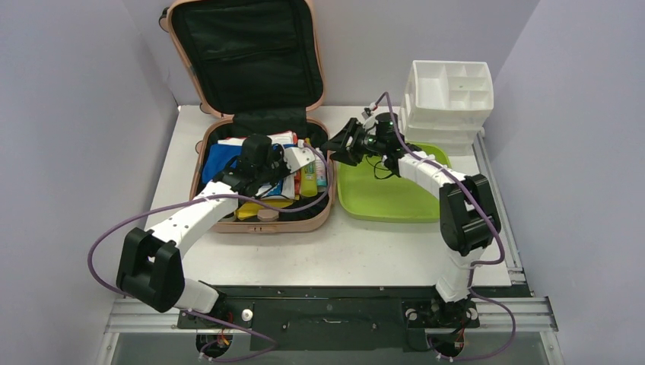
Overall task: Open, take out, and arrange the luggage
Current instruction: Pick up the clothes from the luggage.
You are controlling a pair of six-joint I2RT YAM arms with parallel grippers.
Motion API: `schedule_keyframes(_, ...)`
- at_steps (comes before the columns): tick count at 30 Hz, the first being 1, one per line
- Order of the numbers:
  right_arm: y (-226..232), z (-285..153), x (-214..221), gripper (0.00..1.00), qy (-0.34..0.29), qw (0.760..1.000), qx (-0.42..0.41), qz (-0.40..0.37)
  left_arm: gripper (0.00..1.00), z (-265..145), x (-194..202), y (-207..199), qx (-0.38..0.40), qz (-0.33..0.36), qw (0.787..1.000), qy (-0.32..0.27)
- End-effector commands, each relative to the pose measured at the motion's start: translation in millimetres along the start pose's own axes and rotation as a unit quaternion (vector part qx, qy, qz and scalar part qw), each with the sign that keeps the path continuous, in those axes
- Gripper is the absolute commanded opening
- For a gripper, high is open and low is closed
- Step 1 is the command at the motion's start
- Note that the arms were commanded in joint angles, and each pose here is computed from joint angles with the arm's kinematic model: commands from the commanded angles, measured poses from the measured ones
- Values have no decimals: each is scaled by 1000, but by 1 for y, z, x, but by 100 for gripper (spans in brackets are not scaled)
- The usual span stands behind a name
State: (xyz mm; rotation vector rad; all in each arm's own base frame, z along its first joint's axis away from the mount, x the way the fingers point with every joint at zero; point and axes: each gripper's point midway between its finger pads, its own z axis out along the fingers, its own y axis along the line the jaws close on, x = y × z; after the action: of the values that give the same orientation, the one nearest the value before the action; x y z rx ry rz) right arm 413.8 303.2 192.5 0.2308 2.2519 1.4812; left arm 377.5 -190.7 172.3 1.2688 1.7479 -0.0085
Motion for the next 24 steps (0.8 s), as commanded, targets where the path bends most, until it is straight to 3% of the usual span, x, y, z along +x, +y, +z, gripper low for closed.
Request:
schedule_keyframes(1, 40, 15, -2, 53, -10, 999, -43, 10, 0, -18, -41, 35, -48, -27, 996, -68)
schedule_keyframes(7, 57, 34, 19, 61, 18, 991, -105, 76, 0, -17, -44, 35, -47, -42, 995, -76)
schedule_keyframes(12, 85, 35, 28, 80, 21, 975, -187, 118, 0, -17, -46, 37, -51, -48, 994, -81)
schedule_keyframes(24, 63, 56, 79, 83, 60, 973, -152, 163, 0, -16, -46, 37, -53, -53, 994, -84)
